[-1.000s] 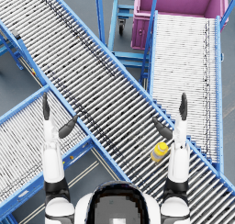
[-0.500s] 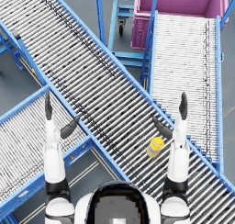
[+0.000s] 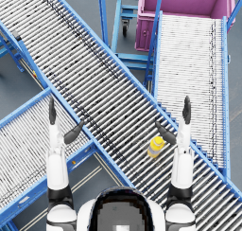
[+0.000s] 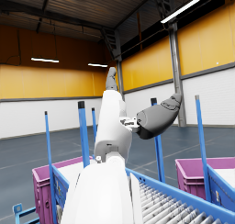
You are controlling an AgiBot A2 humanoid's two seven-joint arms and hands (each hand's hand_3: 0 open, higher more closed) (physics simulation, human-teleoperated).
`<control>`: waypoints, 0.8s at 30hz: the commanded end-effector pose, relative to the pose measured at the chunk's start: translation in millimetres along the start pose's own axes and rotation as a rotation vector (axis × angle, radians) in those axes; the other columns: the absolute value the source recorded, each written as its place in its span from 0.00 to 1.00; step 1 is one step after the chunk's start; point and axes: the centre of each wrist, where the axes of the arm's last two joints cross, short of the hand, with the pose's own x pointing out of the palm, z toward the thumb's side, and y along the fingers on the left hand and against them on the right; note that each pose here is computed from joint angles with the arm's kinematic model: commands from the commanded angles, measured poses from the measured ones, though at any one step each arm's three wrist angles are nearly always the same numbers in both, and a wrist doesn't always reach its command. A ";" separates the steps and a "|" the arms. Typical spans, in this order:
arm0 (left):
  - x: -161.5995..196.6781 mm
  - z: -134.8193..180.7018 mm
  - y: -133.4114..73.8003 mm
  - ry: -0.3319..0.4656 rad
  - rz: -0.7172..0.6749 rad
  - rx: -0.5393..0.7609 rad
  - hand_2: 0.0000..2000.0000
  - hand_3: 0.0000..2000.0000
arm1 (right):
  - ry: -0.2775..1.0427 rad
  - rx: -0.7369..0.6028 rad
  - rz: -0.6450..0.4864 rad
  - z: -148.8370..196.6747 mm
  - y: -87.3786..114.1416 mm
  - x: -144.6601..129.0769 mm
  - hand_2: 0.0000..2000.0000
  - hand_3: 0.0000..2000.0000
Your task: Pick up the oil and place it on the left assembly line, put the cola on the right, and keep Sprite still
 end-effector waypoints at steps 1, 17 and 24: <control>-1.9 3.2 2.3 0.003 0.007 0.015 0.00 0.00 | -0.001 -0.014 0.001 3.2 -1.0 0.5 0.00 0.00; 1.0 -2.4 -3.2 -0.010 0.007 -0.013 0.00 0.00 | -0.017 -0.001 0.021 1.4 4.1 7.8 0.00 0.00; 2.5 -5.8 -3.9 -0.016 0.006 -0.026 0.00 0.00 | -0.024 0.062 0.025 -6.1 25.8 10.3 0.00 0.00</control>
